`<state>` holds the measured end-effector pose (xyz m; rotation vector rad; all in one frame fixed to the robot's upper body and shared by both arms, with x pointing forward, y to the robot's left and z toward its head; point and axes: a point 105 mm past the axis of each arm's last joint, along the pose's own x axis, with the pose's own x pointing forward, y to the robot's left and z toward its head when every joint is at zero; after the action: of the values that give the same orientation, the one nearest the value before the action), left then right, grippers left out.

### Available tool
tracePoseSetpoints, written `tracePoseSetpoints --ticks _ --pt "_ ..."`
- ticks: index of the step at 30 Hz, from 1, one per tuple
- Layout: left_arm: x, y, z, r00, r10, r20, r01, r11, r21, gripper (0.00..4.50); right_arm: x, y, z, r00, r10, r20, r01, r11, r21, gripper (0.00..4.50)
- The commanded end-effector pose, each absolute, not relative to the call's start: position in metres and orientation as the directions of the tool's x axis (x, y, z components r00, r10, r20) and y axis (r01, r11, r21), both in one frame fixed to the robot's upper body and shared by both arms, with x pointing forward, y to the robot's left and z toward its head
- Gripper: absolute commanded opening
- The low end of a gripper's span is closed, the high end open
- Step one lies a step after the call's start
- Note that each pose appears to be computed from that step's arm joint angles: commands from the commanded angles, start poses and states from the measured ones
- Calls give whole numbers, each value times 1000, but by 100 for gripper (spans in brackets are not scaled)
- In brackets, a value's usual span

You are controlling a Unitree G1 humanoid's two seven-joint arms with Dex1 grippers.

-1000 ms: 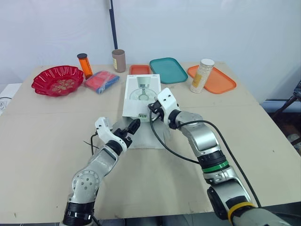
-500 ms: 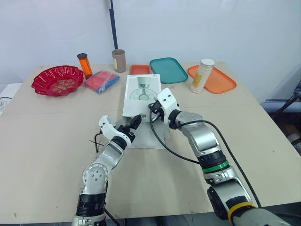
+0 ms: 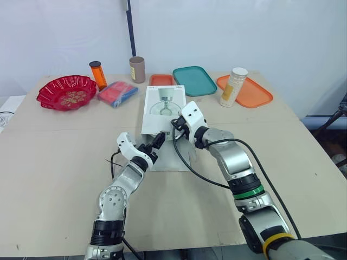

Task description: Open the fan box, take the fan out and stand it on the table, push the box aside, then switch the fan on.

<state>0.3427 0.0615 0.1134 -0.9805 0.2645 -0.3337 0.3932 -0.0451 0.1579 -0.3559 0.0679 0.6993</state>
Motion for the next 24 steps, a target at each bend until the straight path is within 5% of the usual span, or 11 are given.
tracePoseSetpoints --ticks 1,14,15,18,24 --pt "341 47 120 911 -412 -21 175 431 -885 448 388 -46 127 744 603 -288 -667 697 -263 0" --pt "345 44 122 912 -409 4 181 395 -901 448 388 -45 128 746 603 -282 -664 702 -258 0" --pt "345 45 122 915 -404 4 178 392 -903 388 388 -44 128 746 603 -282 -665 702 -257 0" --pt "345 46 119 916 -401 -6 167 394 -904 317 388 -44 128 745 605 -281 -666 701 -255 0" --pt "343 42 120 908 -420 0 172 372 -912 317 388 -43 129 742 610 -280 -670 697 -257 0"
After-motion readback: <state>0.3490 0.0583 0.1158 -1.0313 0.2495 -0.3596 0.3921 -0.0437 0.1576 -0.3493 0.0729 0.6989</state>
